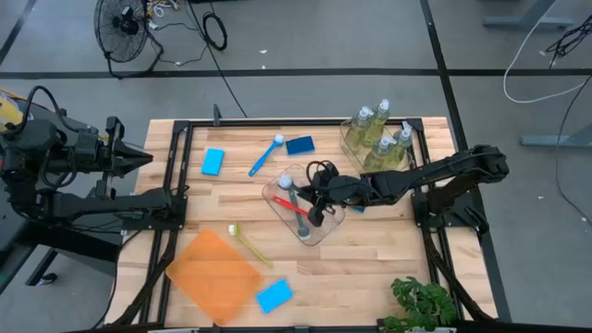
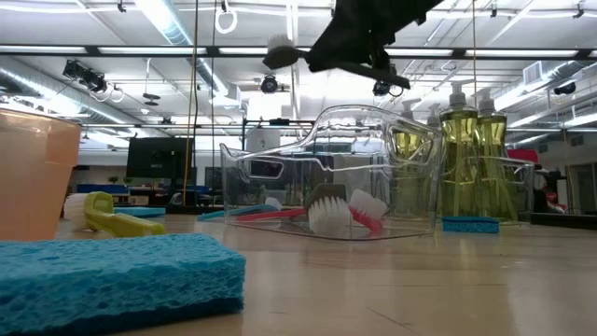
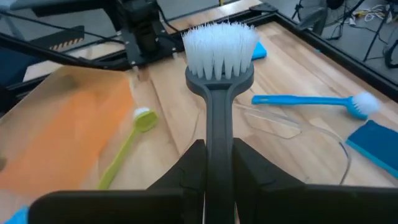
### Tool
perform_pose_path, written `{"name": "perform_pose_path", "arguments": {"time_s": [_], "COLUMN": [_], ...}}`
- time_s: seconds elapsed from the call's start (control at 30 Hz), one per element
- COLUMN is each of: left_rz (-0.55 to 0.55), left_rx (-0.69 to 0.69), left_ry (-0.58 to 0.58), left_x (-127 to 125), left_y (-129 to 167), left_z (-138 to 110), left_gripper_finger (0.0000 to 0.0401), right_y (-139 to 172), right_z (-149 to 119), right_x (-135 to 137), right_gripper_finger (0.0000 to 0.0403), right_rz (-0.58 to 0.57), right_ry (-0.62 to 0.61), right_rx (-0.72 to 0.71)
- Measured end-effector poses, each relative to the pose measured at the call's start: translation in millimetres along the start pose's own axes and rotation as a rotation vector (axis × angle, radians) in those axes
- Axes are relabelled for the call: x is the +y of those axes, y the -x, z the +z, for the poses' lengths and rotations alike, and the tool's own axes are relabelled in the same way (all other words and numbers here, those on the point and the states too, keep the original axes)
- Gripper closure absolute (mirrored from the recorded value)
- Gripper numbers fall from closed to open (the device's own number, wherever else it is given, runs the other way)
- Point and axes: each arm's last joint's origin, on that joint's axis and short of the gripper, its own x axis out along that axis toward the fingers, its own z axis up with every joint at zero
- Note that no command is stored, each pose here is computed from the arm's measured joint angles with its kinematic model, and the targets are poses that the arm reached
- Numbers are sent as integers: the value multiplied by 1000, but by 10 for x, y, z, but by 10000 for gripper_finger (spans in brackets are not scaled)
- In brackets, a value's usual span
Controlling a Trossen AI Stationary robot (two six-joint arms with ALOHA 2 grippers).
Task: Pick & Place Kitchen Sink Supplies
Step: Put the gray dish brush into the bottom transparent bin
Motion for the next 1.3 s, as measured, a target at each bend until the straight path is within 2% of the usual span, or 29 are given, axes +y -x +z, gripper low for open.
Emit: {"name": "perform_pose_path", "arguments": {"time_s": [0.37,0.53,0.97,1.3], "left_rz": [0,0,0,0], "left_rx": [1,0,0,0], "left_ry": [0,0,0,0], "left_x": [0,0,0,0], "left_y": [-1,0,0,0], "left_z": [0,1,1,1], "left_gripper_finger": [373,373,373,373], "right_y": [-186,-346,-740,-895], "right_z": [-184,-298,-630,-751], "right_x": [-235,-253,-358,-360], "right_gripper_finger": [353,353,353,353], "right_rz": [-40,-11,-41,-36], "right_ry": [-17,-13,-34,-58], "right_rx": [71,131,260,270]}}
